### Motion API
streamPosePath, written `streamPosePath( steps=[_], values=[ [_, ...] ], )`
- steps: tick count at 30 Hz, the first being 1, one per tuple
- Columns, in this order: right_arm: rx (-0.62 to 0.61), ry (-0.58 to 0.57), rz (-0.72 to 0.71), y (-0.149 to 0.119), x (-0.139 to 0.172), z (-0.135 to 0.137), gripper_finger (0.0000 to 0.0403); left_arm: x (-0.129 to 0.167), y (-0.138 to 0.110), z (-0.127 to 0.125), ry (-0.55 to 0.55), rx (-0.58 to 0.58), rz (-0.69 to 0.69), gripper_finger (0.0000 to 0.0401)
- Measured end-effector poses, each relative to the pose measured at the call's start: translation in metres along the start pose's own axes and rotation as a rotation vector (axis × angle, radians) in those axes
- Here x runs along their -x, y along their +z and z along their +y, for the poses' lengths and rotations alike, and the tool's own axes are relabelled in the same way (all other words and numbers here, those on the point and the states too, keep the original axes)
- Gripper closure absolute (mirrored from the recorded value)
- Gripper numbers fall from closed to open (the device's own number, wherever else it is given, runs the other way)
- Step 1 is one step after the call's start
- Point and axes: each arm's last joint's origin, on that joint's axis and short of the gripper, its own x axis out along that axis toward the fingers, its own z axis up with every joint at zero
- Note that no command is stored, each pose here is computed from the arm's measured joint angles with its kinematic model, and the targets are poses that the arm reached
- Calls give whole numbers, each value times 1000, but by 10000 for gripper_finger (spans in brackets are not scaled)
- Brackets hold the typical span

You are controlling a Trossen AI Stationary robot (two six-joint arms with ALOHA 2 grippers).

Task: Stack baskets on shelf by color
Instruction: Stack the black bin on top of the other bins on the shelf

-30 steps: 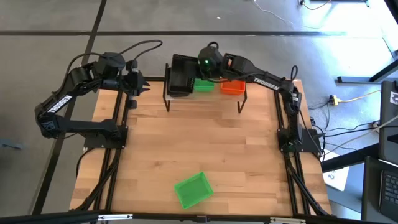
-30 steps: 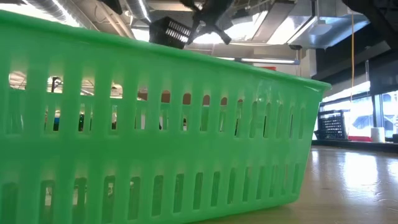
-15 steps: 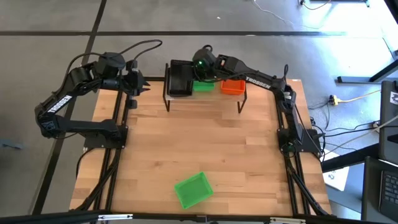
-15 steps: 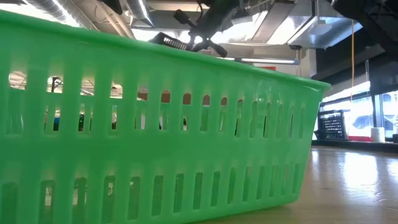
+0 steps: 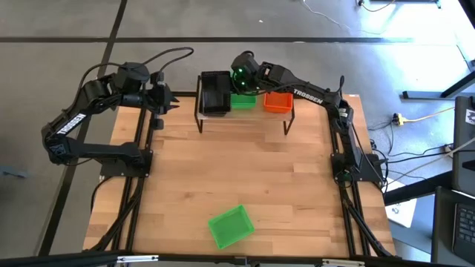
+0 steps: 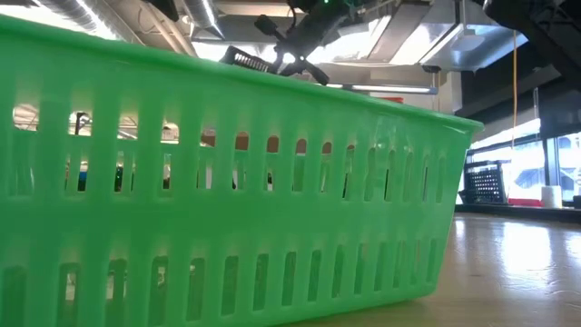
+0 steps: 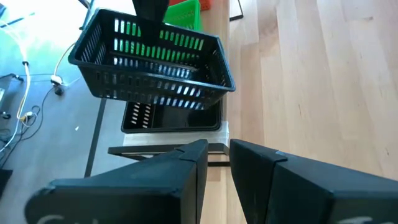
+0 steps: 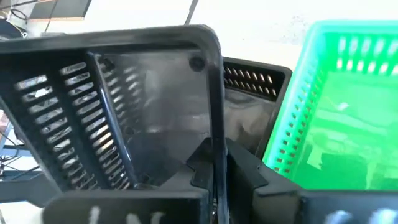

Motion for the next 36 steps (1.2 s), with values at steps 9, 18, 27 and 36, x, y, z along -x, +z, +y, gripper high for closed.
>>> streamPosePath(
  steps=[9,18,27,36],
  values=[
    [28,13,-9,1,0,1,391,0,-1,2,62,1,40,341],
    [13,10,-17,1,0,1,352,0,-1,2,67,1,44,341],
    [14,35,-37,4,2,4,337,0,-1,2,68,1,44,341],
    [37,44,-31,3,4,6,337,0,-1,2,67,-2,44,341]
  ],
)
